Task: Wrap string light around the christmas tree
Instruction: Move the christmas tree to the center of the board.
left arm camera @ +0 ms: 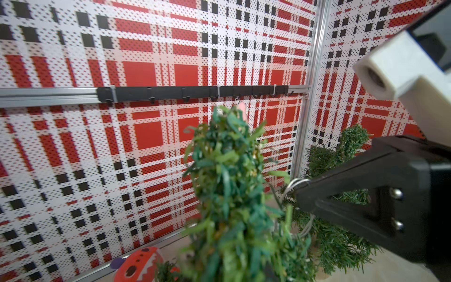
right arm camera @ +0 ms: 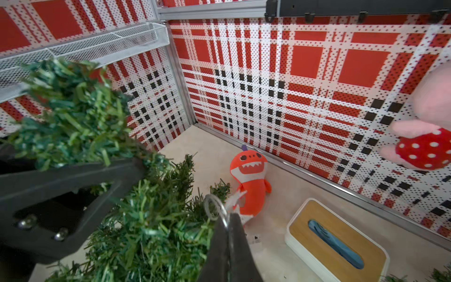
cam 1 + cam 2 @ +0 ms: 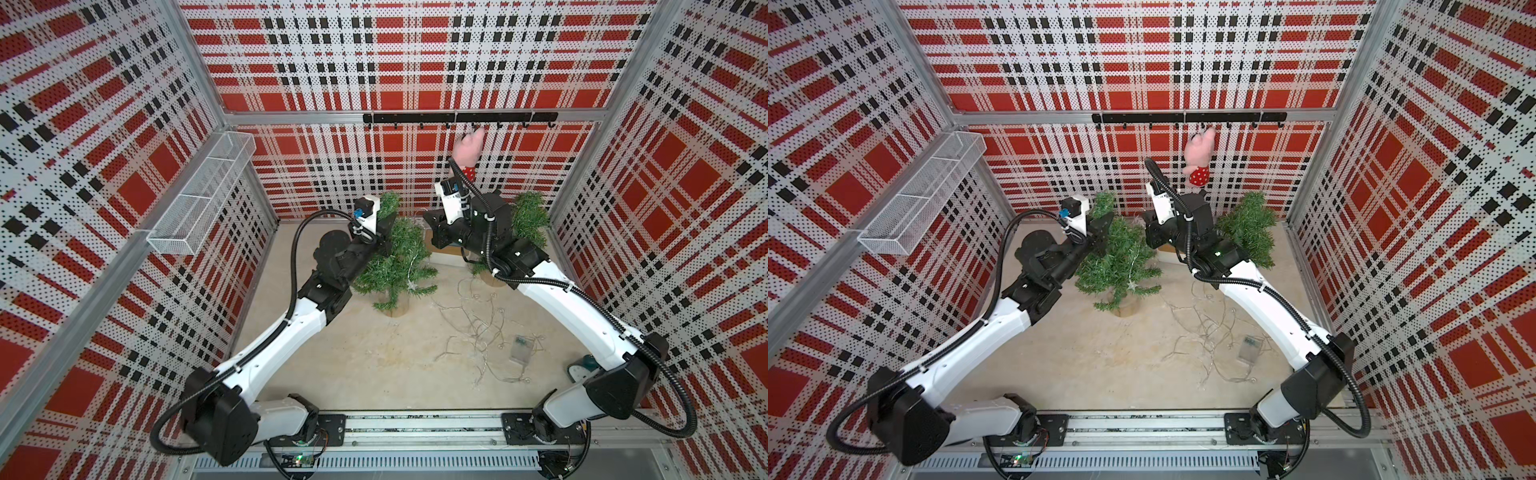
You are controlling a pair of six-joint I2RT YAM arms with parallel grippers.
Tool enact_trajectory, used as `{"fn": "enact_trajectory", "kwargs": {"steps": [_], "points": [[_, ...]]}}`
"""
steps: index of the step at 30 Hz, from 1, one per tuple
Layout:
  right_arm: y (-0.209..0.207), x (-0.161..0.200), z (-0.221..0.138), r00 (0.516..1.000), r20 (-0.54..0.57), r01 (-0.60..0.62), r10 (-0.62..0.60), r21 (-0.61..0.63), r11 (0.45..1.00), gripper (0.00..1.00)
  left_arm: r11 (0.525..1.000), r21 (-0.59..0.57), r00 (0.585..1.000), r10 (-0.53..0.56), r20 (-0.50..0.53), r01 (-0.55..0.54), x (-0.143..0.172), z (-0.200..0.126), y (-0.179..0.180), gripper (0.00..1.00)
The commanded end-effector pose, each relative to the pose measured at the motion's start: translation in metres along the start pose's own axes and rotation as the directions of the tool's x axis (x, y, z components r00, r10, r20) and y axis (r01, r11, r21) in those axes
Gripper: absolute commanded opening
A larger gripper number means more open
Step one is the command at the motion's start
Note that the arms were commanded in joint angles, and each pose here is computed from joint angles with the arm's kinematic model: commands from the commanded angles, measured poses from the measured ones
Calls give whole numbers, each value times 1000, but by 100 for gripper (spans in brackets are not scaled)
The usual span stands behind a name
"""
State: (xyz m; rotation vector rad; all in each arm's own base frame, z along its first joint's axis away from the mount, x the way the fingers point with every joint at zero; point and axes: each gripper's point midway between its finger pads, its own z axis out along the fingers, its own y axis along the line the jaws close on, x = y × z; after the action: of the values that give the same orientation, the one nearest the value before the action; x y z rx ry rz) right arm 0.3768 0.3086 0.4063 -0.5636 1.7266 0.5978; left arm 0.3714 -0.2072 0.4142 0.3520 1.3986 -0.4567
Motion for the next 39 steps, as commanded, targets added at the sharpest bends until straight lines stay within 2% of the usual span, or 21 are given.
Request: {"fn": "enact_trajectory", "kwargs": {"steps": [1, 7, 12, 19, 24, 25, 28, 31, 39], "points": [[23, -1, 7, 1000, 7, -5, 5, -55, 998, 0, 999, -41, 999, 23, 29, -22, -14, -25, 13, 0], [41, 17, 31, 1000, -6, -16, 16, -105, 994, 0, 1000, -26, 999, -7, -33, 7, 12, -54, 18, 0], [53, 18, 36, 1000, 10, 12, -11, -129, 992, 0, 1000, -3, 998, -20, -60, 20, 34, -74, 13, 0], [79, 20, 42, 997, 19, 74, -72, -213, 974, 0, 994, 89, 998, -58, -18, 60, 28, -90, -1, 22], [80, 23, 44, 992, 40, 122, -116, -218, 968, 0, 984, 122, 991, -131, 2, 129, 3, -103, 16, 53], [80, 24, 45, 991, 40, 130, -124, -223, 966, 0, 985, 106, 990, -139, 6, 138, -2, -106, 27, 57], [85, 26, 46, 989, 46, 145, -137, -252, 957, 0, 973, 163, 986, -167, 4, 164, -13, -116, 26, 68], [88, 26, 46, 989, 55, 146, -136, -267, 953, 0, 962, 210, 984, -178, -10, 176, -15, -120, 21, 75], [91, 31, 48, 989, 57, 145, -134, -286, 947, 0, 936, 302, 983, -183, -31, 184, -20, -119, 2, 76]]}}
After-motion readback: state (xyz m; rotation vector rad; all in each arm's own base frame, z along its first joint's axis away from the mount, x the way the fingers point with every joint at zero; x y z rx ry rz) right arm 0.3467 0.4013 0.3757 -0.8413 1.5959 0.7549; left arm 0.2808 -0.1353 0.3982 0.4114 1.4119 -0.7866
